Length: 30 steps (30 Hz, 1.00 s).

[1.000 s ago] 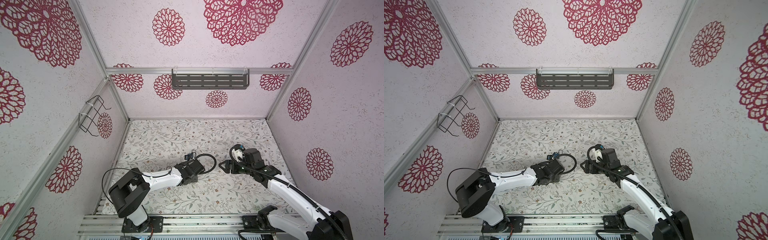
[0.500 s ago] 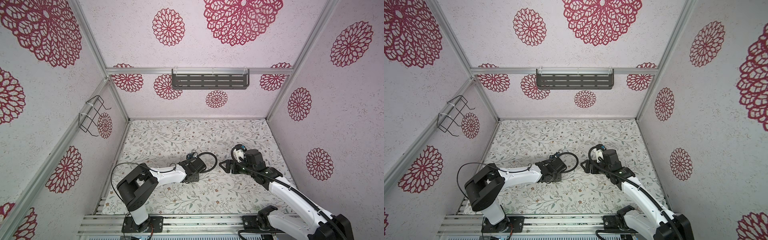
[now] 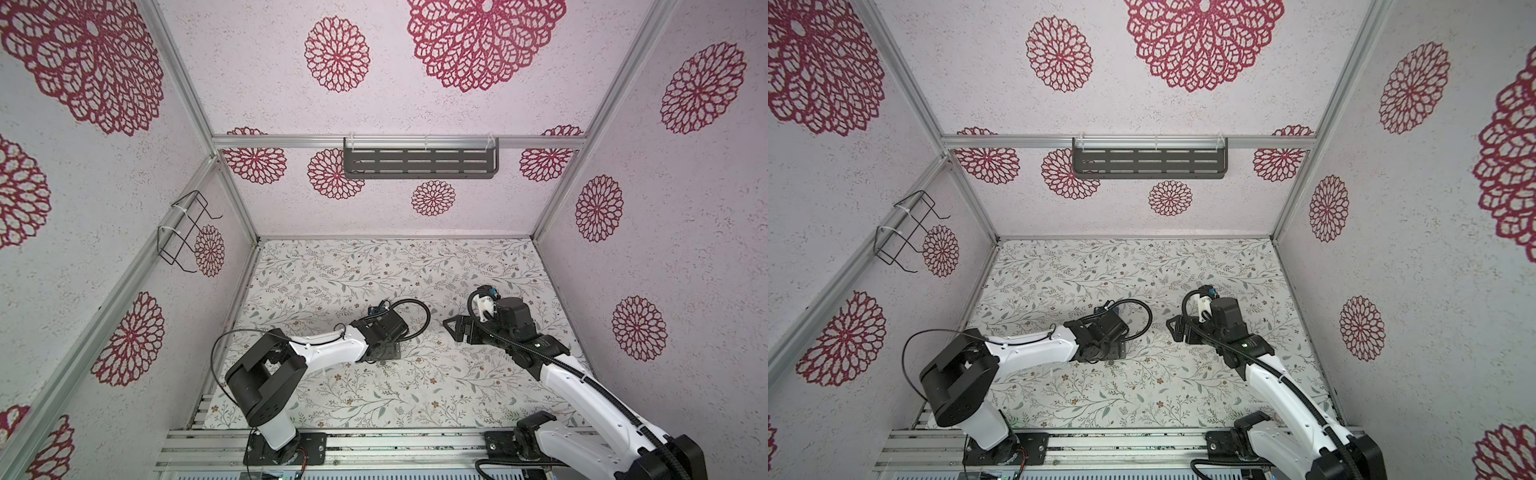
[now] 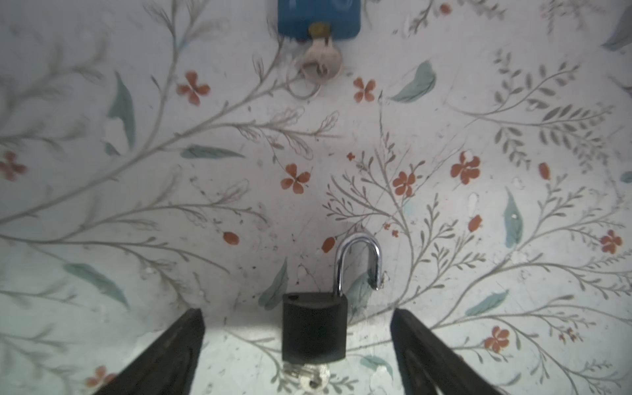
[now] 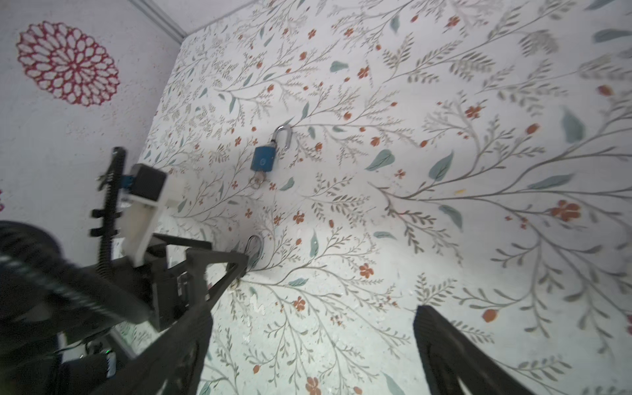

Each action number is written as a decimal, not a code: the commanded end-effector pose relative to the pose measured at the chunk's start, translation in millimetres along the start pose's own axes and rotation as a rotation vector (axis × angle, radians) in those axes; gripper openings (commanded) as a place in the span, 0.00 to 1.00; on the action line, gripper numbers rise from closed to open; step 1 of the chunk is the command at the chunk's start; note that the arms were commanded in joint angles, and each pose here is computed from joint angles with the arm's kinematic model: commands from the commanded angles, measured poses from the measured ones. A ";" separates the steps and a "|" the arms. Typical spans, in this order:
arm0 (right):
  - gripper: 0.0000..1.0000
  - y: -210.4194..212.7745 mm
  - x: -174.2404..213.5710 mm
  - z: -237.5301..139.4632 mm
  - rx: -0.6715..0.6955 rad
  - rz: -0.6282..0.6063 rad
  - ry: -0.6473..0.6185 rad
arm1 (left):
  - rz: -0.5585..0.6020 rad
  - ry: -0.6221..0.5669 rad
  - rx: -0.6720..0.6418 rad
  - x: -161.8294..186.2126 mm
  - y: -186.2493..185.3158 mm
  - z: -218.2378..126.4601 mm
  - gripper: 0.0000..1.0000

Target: Unlock with the key

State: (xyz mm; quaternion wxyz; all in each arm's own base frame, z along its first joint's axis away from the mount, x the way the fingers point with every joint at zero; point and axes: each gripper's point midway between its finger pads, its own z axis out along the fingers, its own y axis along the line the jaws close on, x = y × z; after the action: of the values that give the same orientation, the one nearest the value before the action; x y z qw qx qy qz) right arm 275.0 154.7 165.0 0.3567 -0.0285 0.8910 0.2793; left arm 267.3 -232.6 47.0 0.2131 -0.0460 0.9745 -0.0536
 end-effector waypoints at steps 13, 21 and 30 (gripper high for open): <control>0.99 -189.9 -74.4 -85.1 0.772 0.061 -0.603 | -0.393 -0.695 -0.402 -173.5 249.2 -126.0 0.97; 0.99 -226.8 -63.7 -47.6 0.757 0.001 -0.642 | -0.273 -0.885 -0.523 -181.8 312.1 -88.1 0.98; 0.99 -198.9 -78.1 3.5 0.535 -0.239 -0.598 | -0.023 -1.016 -0.325 -177.0 279.0 -52.0 0.98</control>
State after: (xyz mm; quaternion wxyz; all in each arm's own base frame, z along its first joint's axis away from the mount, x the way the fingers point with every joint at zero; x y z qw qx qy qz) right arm 366.6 -45.2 81.1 0.5578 0.1182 0.8208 -0.0340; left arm 363.0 87.0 85.5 0.5499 -0.1745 0.8007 0.1616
